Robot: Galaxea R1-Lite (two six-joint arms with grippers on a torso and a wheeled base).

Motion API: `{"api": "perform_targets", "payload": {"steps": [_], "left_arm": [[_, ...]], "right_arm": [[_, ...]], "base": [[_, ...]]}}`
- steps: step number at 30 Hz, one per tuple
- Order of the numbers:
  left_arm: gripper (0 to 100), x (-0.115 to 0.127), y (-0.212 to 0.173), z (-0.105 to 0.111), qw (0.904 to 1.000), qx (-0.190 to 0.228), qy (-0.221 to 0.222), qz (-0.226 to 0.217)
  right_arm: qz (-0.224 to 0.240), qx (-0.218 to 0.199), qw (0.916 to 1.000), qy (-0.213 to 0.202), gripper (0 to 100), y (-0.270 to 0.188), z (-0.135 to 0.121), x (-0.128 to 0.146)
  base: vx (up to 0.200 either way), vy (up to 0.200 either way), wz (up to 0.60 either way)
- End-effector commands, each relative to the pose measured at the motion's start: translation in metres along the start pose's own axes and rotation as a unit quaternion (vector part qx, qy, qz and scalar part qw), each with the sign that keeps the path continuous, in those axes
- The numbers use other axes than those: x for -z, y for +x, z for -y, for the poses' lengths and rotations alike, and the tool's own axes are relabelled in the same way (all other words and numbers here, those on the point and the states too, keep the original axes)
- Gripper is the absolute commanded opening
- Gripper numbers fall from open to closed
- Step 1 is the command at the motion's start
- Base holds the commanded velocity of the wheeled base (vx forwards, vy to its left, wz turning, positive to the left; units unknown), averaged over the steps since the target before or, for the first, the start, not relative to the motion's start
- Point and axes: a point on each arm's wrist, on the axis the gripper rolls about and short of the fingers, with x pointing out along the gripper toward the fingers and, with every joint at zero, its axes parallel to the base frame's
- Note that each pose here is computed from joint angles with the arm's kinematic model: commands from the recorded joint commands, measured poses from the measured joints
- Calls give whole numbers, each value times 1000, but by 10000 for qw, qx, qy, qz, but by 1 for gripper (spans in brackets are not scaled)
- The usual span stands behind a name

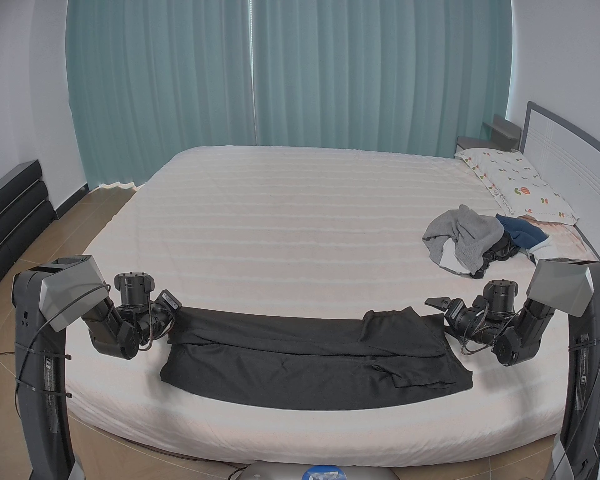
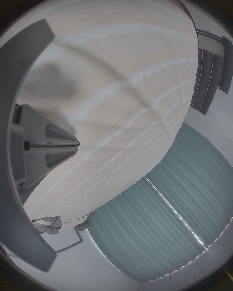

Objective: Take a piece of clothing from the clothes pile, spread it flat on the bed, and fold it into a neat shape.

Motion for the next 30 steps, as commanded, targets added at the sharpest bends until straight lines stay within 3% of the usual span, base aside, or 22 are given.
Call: {"api": "perform_targets", "payload": {"steps": [1,6,7,14,27,28,30], "left_arm": [[0,0,0,-1,10000,-15,-10,-2],[0,1,1,-1,10000,-22,1,-7],[0,1,1,-1,10000,-22,9,-7],[0,2,1,-2,10000,-33,16,-17],[0,8,-4,-5,9999,-108,41,-118],[0,9,-5,-5,9998,-133,36,-148],[0,10,-6,-7,9997,-156,34,-169]], "right_arm": [[34,-36,10000,-9,100,3,0,-1],[33,-46,10000,-22,100,4,0,-1],[37,-51,10000,-25,0,5,1,-1],[516,156,9985,-68,0,13,0,-10],[507,191,9985,-93,0,23,8,-7],[498,202,9985,-96,100,23,9,-6],[482,210,9986,-103,100,20,8,-5]], "base": [[0,0,0],[0,0,0],[0,0,0],[0,0,0],[0,0,0],[0,0,0],[0,0,0]]}}
